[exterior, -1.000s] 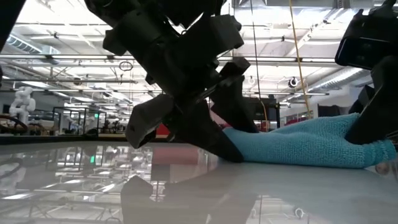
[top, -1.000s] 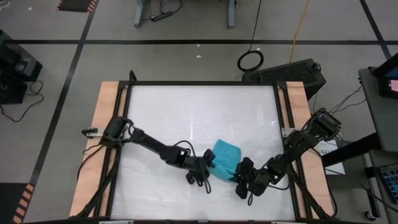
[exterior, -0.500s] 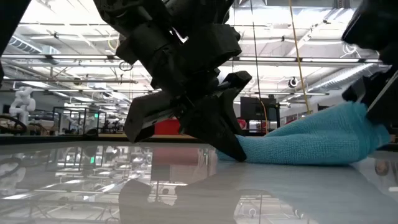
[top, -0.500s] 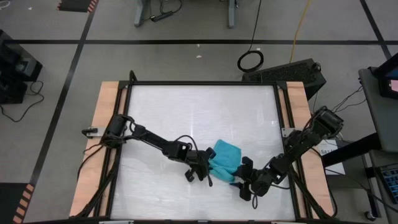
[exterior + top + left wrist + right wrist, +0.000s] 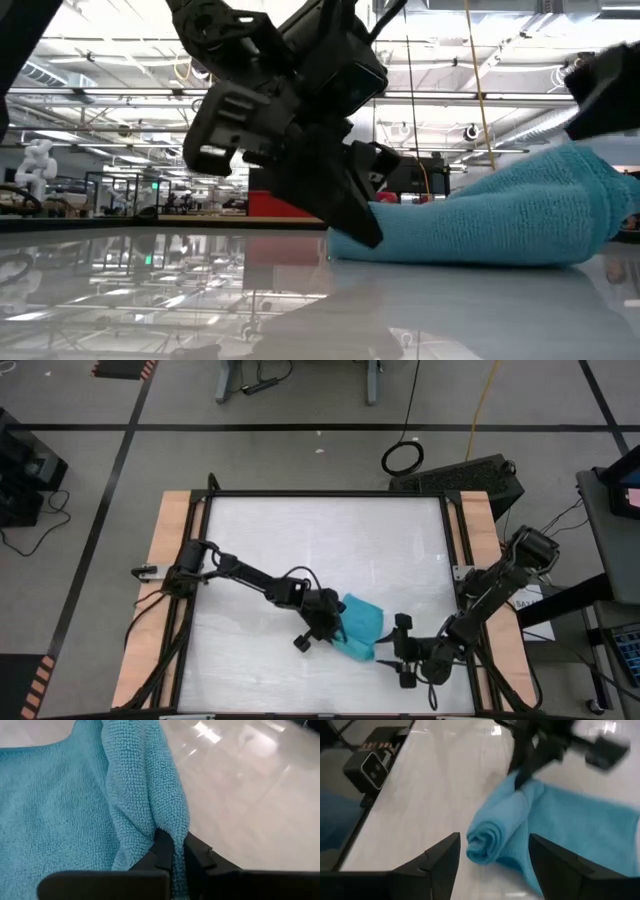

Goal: Roll towel into tight, uniform cylinder
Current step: Roll the blue towel

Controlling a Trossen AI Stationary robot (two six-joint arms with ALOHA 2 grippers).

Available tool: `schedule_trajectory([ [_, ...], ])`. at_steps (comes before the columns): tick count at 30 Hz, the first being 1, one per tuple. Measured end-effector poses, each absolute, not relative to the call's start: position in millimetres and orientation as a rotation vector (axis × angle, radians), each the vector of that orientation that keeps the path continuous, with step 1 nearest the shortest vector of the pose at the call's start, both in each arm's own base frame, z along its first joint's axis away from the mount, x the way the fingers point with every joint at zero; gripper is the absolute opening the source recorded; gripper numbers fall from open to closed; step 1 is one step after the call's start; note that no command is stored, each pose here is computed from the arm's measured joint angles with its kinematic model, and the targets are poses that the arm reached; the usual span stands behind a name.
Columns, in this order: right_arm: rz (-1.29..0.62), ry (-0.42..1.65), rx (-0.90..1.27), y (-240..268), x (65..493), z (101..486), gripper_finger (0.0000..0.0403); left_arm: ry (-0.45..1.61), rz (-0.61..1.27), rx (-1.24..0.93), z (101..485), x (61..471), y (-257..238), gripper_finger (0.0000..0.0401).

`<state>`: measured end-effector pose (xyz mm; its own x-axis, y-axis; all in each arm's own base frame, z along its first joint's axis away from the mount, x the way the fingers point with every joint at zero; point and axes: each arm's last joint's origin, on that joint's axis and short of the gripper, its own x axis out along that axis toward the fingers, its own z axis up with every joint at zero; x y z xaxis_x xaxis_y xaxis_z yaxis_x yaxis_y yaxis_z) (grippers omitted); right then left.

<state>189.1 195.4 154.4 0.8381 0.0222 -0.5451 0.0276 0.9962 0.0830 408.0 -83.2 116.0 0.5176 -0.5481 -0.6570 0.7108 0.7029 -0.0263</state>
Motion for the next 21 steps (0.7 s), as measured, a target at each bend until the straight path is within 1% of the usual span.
schedule_trajectory([
  [5,0.073,0.534,-0.123,208,198,158,0.0229,0.657,-0.796,0.151,120,411,-78,0.0017],
  [8,0.094,0.525,-0.197,214,207,157,0.0241,0.633,-0.815,0.083,123,414,-73,0.0017],
  [13,0.102,0.558,-0.283,226,218,142,0.0262,0.624,-0.815,0.006,125,416,-66,0.0018],
  [17,0.037,0.602,-0.367,233,224,129,0.0262,0.64,-0.826,-0.041,125,416,-64,0.0018],
  [21,-0.065,0.604,-0.452,236,230,121,0.0245,0.649,-0.857,-0.085,124,415,-65,0.0018],
])
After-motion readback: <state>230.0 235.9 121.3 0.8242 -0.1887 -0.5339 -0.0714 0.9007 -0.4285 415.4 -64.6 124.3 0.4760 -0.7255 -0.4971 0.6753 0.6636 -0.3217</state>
